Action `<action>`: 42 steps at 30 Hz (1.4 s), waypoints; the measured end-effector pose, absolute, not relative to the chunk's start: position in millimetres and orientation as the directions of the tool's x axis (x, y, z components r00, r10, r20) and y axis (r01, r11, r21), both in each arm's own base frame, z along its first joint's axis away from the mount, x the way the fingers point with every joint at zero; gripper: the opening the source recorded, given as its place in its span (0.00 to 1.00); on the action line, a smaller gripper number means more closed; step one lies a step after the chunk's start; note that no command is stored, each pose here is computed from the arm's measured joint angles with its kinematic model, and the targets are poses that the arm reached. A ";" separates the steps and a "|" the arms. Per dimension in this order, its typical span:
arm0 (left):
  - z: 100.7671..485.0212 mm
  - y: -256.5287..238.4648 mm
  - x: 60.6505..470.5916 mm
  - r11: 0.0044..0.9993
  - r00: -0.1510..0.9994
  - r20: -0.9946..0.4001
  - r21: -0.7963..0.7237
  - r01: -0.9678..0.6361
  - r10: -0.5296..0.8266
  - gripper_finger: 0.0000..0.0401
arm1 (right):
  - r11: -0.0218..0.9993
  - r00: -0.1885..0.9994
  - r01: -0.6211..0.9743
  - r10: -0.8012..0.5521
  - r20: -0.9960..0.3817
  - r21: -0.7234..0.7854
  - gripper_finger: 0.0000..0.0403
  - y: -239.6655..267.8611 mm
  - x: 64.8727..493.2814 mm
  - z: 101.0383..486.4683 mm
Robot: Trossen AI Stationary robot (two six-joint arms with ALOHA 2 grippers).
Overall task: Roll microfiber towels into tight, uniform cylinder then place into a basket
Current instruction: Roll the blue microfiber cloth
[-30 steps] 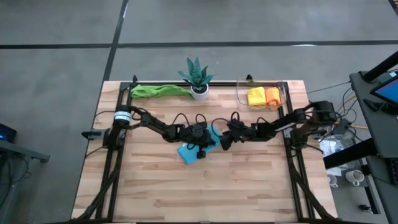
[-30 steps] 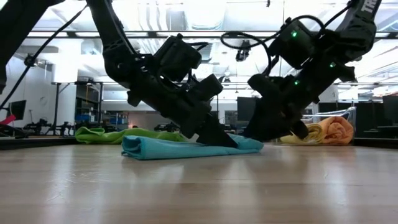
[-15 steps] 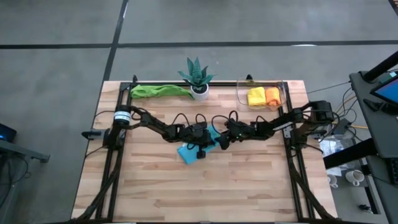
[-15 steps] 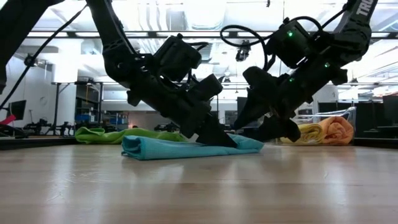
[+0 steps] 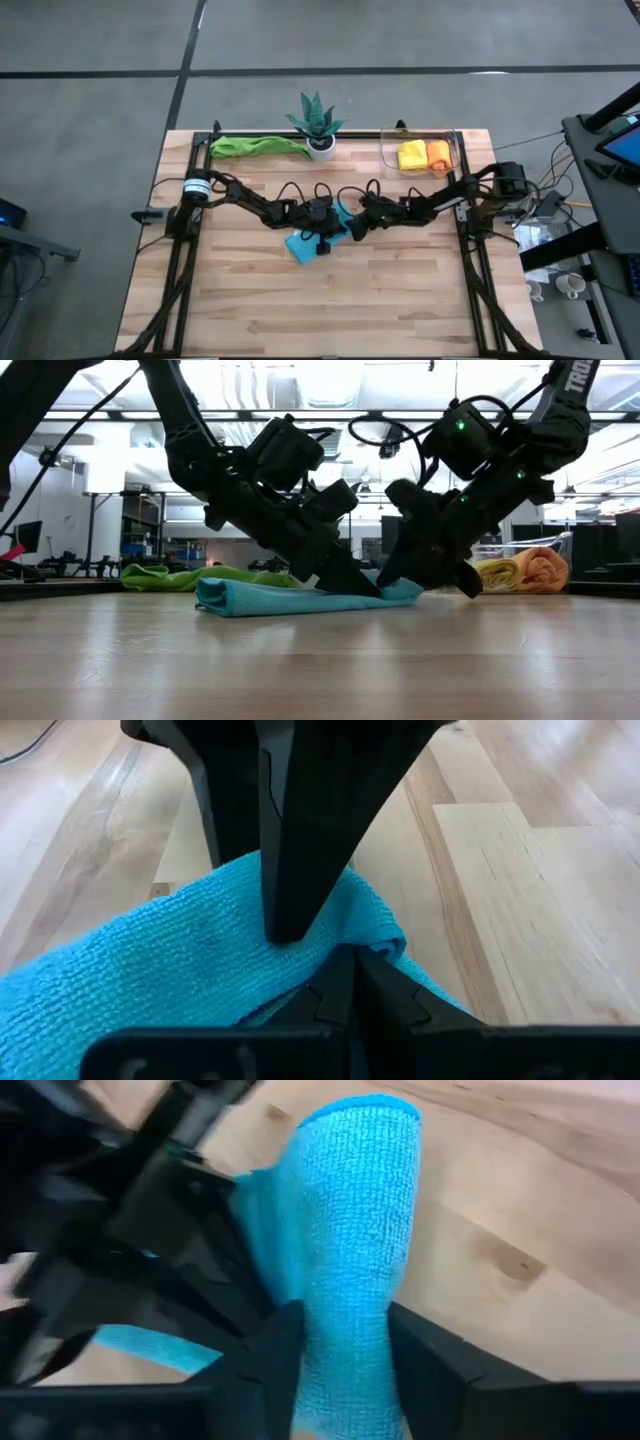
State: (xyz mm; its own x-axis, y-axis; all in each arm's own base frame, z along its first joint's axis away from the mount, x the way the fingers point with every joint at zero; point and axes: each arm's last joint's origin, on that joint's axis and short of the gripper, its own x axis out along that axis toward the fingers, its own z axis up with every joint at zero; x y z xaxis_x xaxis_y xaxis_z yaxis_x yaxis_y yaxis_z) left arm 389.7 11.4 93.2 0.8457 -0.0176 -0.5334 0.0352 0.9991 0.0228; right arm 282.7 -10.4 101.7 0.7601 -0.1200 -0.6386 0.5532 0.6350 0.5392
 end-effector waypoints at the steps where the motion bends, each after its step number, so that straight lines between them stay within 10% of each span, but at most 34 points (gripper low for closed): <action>1: 93.3 11.4 389.7 0.999 0.846 -0.533 0.023 0.036 -0.018 0.00 | 0.640 0.766 0.546 -0.120 -0.632 0.540 0.31 -10.3 283.2 103.8; 9: 94.3 11.5 390.6 1.000 0.858 -0.513 -0.009 0.014 -0.016 0.00 | 0.686 0.774 0.515 -0.115 -0.623 0.514 0.04 -6.8 283.9 106.4; 25: 160.7 3.0 352.7 1.000 0.865 -0.502 -0.023 -0.010 -0.003 0.00 | 0.794 0.456 0.607 -0.338 -0.823 0.010 0.02 6.7 303.1 140.2; 42: 147.1 5.3 342.1 0.991 0.881 -0.466 -0.055 -0.118 0.079 0.00 | 0.774 0.181 0.546 -0.482 -0.857 -0.320 0.02 18.0 331.6 150.7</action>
